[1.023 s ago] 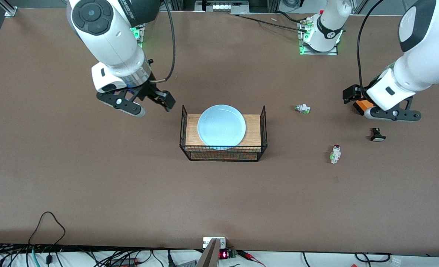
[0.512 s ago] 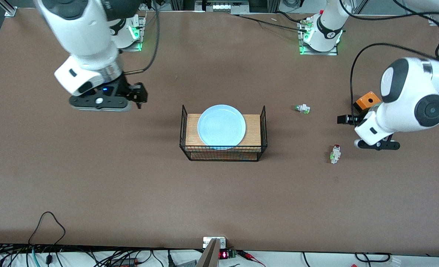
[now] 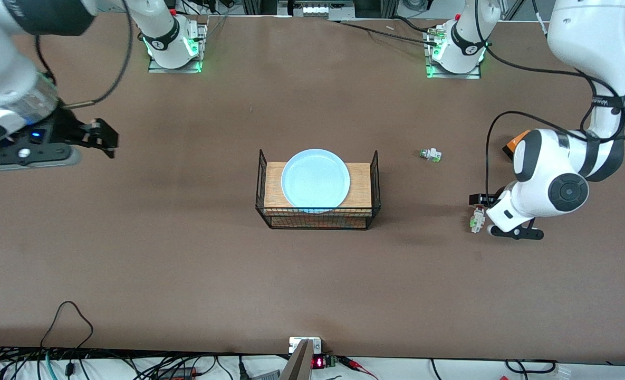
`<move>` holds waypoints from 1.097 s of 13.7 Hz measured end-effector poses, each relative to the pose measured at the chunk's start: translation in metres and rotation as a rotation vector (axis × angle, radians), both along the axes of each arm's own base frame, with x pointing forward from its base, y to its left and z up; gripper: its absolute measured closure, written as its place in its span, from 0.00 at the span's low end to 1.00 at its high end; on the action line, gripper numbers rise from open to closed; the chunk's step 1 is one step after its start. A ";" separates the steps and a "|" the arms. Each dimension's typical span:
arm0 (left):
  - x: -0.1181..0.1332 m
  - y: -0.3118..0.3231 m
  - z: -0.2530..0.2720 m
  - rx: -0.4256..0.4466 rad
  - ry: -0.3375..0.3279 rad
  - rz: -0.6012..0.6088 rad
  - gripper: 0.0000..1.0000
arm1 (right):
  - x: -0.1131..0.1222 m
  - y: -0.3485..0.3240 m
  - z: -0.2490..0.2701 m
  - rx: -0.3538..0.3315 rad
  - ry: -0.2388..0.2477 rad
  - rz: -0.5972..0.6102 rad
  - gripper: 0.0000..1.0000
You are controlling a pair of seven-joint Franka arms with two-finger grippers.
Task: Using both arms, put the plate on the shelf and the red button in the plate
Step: 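Grasp the white switch with red button using the left gripper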
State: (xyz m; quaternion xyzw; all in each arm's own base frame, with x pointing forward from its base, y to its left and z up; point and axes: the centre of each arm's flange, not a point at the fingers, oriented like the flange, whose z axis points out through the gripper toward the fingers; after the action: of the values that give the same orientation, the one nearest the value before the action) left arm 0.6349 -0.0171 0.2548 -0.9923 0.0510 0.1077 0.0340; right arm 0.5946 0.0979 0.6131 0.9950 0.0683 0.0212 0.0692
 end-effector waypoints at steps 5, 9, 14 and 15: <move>0.003 0.004 -0.061 -0.019 -0.019 -0.056 0.00 | -0.013 -0.039 -0.006 -0.001 0.050 -0.066 0.00; 0.002 -0.004 -0.066 -0.022 -0.013 -0.071 0.14 | -0.019 -0.057 -0.025 -0.007 0.112 -0.096 0.00; 0.004 -0.005 -0.066 -0.019 -0.016 -0.080 0.56 | -0.006 -0.064 -0.034 0.002 0.045 -0.100 0.00; 0.004 -0.005 -0.067 -0.019 -0.014 -0.085 0.56 | -0.001 -0.061 -0.034 0.014 0.017 -0.093 0.00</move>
State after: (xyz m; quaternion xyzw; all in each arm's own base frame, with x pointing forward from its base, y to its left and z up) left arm 0.6387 -0.0218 0.1878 -0.9903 0.0937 0.0987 0.0293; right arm 0.5933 0.0372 0.5791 0.9977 0.0224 0.0098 0.0625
